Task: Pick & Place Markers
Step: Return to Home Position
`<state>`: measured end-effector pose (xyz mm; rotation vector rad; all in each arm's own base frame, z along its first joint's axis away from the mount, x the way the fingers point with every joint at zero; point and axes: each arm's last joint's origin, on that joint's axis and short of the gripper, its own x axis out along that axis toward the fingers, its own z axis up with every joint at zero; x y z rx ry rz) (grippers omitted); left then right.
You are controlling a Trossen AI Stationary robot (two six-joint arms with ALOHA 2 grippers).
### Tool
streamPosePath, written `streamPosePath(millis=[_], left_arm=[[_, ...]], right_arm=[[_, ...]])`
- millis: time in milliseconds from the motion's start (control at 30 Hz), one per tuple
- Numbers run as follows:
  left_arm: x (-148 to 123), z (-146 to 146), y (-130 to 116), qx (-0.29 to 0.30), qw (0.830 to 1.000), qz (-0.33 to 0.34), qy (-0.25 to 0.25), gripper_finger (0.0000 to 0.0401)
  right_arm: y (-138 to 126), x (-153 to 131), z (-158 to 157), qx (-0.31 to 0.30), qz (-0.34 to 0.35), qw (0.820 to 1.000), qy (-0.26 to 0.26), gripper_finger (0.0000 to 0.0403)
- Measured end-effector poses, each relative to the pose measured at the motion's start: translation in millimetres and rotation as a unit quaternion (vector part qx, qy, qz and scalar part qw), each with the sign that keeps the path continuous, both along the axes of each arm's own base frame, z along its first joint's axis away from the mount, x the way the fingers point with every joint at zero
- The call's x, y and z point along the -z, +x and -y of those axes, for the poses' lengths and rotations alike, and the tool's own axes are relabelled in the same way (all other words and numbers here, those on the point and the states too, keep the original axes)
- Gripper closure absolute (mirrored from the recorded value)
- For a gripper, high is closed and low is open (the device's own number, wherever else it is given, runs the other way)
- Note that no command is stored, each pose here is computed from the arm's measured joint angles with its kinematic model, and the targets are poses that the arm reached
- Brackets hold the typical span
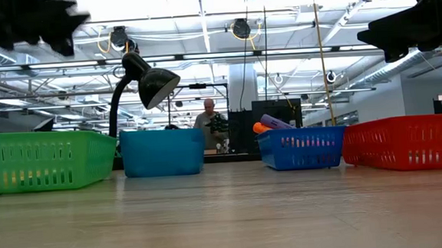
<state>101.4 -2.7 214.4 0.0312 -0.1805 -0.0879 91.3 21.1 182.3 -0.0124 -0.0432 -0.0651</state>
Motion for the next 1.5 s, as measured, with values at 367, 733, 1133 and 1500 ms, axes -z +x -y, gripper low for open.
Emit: streamPosePath(millis=[367,733,1133,1500], left_arm=[[-19,-4,-15,0.032,0.999,-0.032,-0.007,0.0240],[36,-6,0,0.039,0.998,-0.039,-0.020,0.0240],[42,-7,1,0.018,0.997,-0.071,-0.002,0.0240],[43,-7,1,0.020,0.996,-0.077,-0.025,0.0240]], right_arm=[[0,0,0,0.000,0.000,1.000,0.000,0.0257],[0,0,0,0.000,0.000,1.000,0.000,0.0257],[0,0,0,0.000,0.000,1.000,0.000,0.0257],[0,0,0,0.000,0.000,1.000,0.000,0.0257]])
